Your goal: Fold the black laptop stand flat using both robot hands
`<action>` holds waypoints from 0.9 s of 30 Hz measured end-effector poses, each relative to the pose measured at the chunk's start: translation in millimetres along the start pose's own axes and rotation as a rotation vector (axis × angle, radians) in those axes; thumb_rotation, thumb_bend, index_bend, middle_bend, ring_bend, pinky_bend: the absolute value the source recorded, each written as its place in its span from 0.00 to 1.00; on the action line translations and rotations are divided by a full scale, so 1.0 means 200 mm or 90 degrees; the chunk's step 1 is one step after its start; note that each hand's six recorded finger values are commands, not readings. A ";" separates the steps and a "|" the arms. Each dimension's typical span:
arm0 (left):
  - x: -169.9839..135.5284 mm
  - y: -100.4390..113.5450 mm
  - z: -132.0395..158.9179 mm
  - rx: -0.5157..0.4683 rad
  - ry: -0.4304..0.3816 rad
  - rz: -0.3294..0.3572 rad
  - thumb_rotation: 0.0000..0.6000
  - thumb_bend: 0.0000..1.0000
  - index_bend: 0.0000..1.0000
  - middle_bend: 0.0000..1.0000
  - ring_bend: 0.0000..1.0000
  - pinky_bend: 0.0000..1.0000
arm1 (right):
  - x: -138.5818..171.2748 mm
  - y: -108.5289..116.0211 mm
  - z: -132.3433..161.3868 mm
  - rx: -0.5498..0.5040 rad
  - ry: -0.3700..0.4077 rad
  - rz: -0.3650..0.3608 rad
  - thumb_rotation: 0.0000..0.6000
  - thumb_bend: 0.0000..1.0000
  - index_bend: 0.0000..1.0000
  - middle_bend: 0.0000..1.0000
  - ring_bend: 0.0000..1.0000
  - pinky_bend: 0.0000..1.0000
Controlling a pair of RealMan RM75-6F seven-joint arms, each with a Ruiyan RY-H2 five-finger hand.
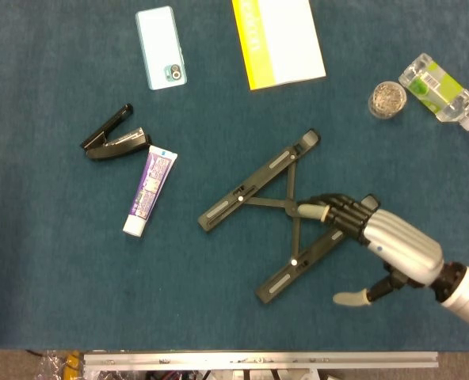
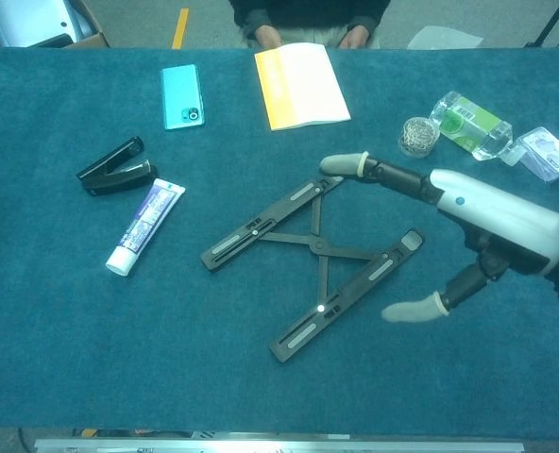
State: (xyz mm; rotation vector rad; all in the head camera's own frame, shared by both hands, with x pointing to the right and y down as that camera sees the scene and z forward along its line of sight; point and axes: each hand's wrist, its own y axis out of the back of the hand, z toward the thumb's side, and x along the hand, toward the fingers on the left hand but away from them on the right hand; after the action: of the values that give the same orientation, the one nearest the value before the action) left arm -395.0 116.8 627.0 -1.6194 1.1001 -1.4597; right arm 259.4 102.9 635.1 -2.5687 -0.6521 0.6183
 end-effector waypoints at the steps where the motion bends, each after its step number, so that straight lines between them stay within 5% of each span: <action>1: 0.00 0.00 0.01 0.002 -0.006 -0.002 1.00 0.47 0.08 0.01 0.00 0.05 | -0.01 0.01 -0.01 0.010 -0.007 -0.001 1.00 0.08 0.00 0.08 0.00 0.03; 12: 0.00 0.00 0.14 0.011 -0.061 -0.018 1.00 0.47 0.05 0.00 0.00 0.04 | -0.03 0.01 -0.07 0.139 -0.048 0.023 1.00 0.07 0.00 0.08 0.00 0.03; 27: 0.00 0.05 0.11 0.007 -0.051 0.010 1.00 0.47 0.04 0.00 0.00 0.04 | -0.16 -0.27 -0.18 0.321 -0.035 0.071 1.00 0.00 0.00 0.05 0.00 0.03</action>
State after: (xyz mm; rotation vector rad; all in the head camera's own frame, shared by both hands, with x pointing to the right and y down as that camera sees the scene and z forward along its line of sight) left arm -374.2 111.5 614.8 -1.6442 1.0554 -1.3761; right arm 233.6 119.4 700.2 -2.1298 -0.3160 0.7796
